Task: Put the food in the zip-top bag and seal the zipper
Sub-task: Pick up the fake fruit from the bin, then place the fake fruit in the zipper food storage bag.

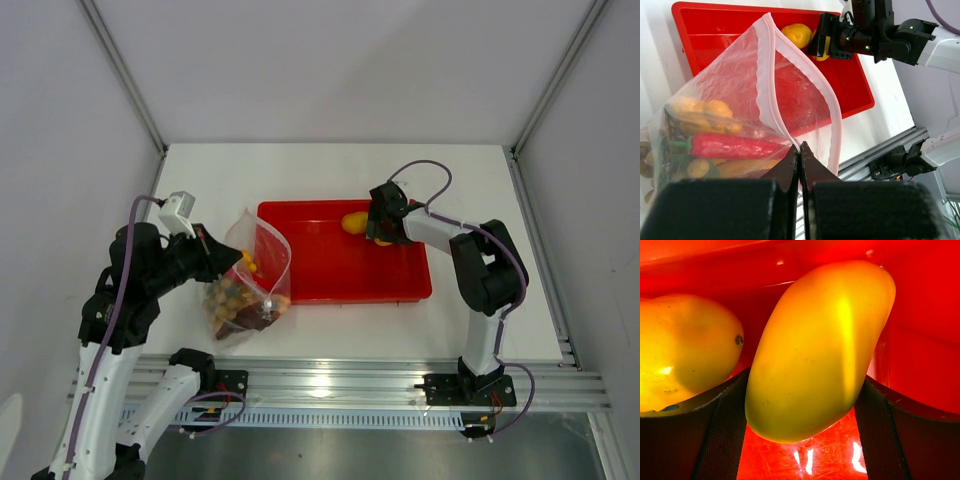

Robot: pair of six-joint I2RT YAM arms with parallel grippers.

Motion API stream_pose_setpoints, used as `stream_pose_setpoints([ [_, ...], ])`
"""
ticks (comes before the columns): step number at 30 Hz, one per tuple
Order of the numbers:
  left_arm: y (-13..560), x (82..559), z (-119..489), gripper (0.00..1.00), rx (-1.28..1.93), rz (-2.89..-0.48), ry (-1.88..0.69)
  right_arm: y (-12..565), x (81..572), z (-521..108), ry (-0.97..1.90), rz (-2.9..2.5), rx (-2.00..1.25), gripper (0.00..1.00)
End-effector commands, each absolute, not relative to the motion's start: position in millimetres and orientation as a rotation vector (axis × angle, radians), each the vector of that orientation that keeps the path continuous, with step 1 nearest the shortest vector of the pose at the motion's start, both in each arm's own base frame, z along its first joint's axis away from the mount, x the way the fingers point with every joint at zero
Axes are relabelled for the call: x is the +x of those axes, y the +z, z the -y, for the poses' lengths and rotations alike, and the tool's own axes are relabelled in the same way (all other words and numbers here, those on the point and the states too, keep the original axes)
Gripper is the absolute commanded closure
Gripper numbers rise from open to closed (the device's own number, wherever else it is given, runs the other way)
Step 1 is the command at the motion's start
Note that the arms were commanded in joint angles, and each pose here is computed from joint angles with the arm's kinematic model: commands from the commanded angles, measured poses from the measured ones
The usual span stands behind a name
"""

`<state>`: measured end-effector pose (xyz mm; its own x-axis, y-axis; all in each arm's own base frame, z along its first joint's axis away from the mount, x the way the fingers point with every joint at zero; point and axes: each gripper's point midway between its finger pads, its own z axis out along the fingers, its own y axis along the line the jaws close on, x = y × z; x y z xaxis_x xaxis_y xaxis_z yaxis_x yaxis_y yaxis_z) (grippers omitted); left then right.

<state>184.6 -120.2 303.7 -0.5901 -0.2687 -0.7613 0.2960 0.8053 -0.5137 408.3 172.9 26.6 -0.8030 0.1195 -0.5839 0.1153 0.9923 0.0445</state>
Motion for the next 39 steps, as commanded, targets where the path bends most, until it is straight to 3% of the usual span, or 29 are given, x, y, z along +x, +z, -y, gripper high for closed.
stream_pose_setpoints([
  [1, 313, 188, 125, 0.99, 0.057, -2.005, -0.792, 19, 414, -175, 0.025, -2.5, 0.197, 0.73],
  [3, 309, 188, 124, 1.0, 0.051, -2.011, -0.789, 19, 412, -175, 0.029, -2.503, 0.195, 0.85],
  [7, 307, 189, 123, 0.99, 0.05, -2.016, -0.78, 24, 407, -178, 0.035, -2.499, 0.175, 1.0],
  [13, 308, 191, 121, 0.99, 0.052, -2.013, -0.762, 44, 393, -188, 0.035, -2.49, 0.099, 1.0],
  [20, 308, 191, 120, 1.0, 0.064, -2.013, -0.747, 110, 362, -219, 0.131, -2.402, -0.077, 1.0],
  [30, 307, 189, 120, 1.0, 0.077, -2.016, -0.745, 296, 263, -325, 0.675, -1.954, -0.593, 1.0],
  [34, 303, 187, 123, 0.99, 0.087, -2.026, -0.767, 341, 210, -366, 0.913, -1.781, -0.814, 1.0],
  [39, 301, 185, 125, 0.99, 0.098, -2.028, -0.784, 349, 168, -402, 1.103, -1.738, -1.007, 1.0],
])
